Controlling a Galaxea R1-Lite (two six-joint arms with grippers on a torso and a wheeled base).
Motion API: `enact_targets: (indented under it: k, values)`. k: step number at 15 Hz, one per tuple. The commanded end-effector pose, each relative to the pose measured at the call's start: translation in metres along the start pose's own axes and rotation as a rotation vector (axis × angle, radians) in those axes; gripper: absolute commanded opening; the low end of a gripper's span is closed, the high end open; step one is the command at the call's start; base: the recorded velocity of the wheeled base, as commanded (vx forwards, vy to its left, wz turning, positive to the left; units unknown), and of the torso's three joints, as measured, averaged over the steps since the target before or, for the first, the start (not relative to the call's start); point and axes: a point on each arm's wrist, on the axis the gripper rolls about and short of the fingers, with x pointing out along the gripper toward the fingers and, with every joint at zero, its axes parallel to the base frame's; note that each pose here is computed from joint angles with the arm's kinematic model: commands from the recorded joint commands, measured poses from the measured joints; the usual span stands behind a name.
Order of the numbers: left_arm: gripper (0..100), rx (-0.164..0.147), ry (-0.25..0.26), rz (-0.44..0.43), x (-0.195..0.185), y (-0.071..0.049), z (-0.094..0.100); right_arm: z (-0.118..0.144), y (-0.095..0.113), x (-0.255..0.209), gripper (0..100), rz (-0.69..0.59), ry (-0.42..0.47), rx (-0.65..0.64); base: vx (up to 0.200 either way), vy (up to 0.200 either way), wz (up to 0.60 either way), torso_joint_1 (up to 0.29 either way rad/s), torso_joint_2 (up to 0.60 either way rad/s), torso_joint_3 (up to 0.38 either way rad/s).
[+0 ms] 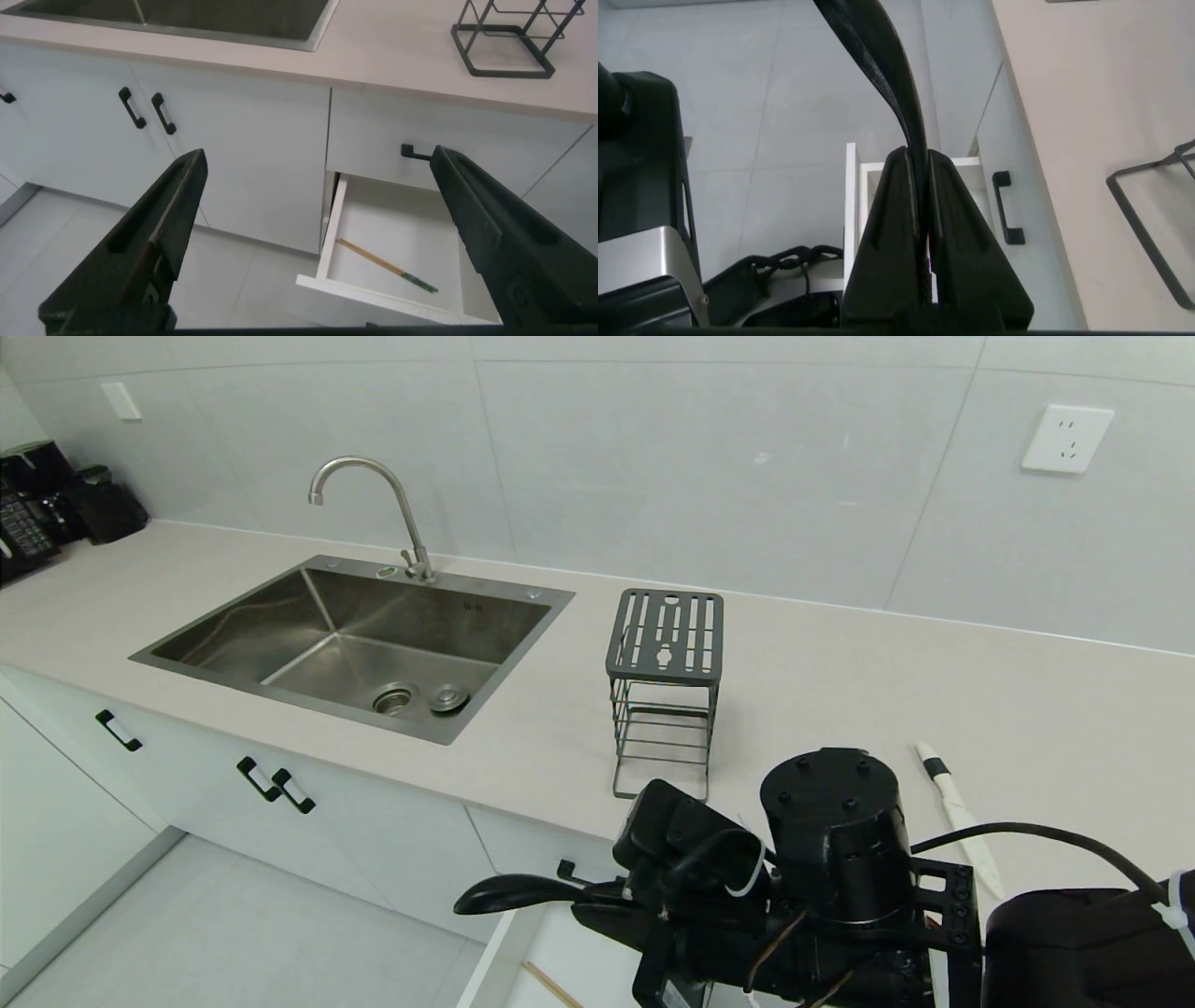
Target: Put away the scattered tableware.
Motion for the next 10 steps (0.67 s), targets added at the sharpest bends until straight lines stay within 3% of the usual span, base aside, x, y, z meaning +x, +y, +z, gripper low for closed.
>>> enact_targets:
  k: [1,10]
  values:
    - [100,0.000,0.000,0.000,0.0000,0.0000,0.0000,0.0010,0.0002,-0.0009,0,-0.004,-0.003,-0.001,0.000,0.000,0.00,0.000,0.00,0.000]
    - [100,0.000,0.000,0.000,0.0000,0.0000,0.0000,0.0099,-0.0035,0.0032,0,-0.057,-0.024,-0.005,0.000,0.000,0.00,-0.147,0.29,0.144]
